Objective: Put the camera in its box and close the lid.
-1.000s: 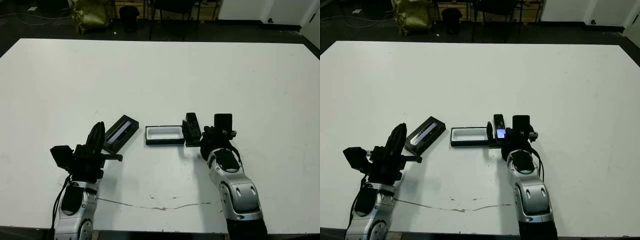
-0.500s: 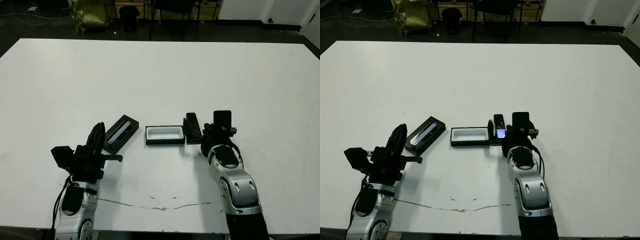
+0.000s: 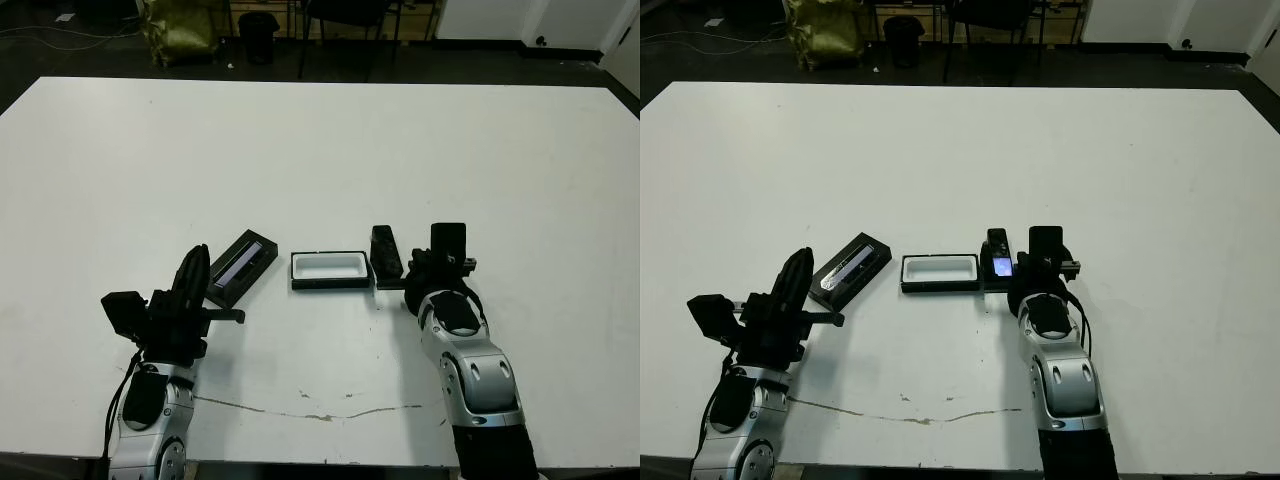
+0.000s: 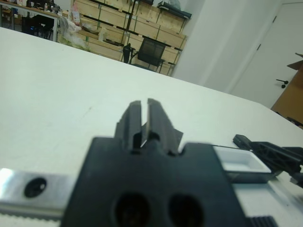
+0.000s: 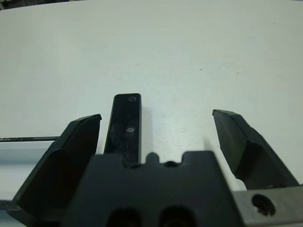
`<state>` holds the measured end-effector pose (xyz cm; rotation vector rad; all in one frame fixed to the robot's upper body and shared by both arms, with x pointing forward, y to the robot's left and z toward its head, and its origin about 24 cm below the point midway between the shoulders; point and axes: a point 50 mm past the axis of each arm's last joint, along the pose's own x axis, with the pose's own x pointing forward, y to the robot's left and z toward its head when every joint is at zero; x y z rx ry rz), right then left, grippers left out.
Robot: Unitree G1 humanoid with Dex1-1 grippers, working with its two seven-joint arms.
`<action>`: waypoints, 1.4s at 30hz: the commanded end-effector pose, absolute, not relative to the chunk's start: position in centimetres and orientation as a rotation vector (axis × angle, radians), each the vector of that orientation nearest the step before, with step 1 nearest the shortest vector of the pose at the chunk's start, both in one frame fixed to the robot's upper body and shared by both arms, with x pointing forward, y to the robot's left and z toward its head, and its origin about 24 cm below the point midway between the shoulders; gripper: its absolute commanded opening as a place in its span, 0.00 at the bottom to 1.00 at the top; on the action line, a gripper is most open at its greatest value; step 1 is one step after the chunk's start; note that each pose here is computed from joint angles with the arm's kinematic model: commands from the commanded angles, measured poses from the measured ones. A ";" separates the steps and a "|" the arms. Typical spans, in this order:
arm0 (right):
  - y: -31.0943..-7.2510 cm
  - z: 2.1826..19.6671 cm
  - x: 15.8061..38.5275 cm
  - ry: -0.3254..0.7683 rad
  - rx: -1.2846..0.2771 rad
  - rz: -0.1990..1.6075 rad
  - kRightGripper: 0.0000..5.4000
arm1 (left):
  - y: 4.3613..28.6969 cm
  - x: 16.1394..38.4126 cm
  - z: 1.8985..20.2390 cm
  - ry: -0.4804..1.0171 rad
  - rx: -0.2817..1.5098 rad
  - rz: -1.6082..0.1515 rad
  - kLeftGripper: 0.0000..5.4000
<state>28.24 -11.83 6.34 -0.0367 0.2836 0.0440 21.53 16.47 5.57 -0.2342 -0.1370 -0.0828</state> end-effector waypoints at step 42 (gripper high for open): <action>-11.7 2.5 27.8 0.435 -0.132 0.061 0.70 | 16.8 21.3 4.9 -0.106 -0.215 -0.080 0.00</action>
